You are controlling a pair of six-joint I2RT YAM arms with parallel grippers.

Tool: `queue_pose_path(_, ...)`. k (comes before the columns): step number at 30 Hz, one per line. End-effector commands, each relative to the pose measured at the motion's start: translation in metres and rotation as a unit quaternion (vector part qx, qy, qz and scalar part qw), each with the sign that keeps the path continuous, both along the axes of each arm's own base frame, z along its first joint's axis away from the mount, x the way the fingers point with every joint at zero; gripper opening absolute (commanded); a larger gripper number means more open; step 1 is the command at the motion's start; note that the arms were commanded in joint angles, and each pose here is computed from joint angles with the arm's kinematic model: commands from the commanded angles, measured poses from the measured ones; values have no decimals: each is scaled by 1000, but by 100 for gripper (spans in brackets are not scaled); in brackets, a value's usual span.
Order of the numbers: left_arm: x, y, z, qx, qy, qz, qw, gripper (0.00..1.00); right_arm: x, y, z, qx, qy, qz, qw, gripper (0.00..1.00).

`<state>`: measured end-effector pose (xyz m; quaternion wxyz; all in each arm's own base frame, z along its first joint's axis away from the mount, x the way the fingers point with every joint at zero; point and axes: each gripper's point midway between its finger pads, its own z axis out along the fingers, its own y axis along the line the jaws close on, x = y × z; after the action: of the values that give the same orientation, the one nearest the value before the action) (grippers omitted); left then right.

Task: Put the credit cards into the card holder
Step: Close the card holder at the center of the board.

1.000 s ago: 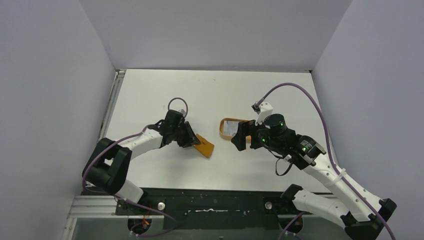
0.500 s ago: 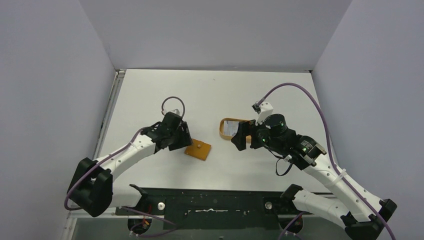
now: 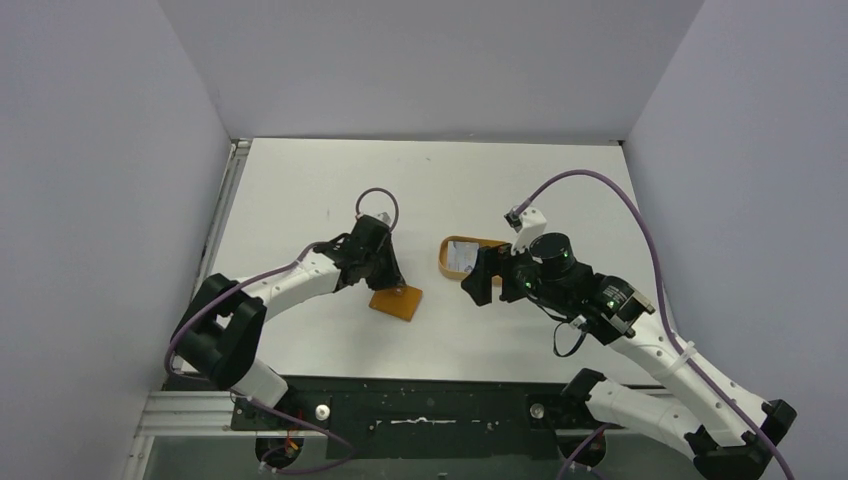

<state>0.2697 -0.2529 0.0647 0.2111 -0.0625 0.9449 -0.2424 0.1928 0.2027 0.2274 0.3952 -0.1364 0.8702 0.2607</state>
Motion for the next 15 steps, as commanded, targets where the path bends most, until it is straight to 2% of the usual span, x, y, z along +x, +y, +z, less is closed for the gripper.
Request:
queue_pose_path(1,22,-15,17,-31,-24,9,999,0,2,4,16,26,-25,-4,999,94)
queue_pose_path(15,6,3,-8,1,2,26,1000,0,2,5,14,23,-25,-1,999,94)
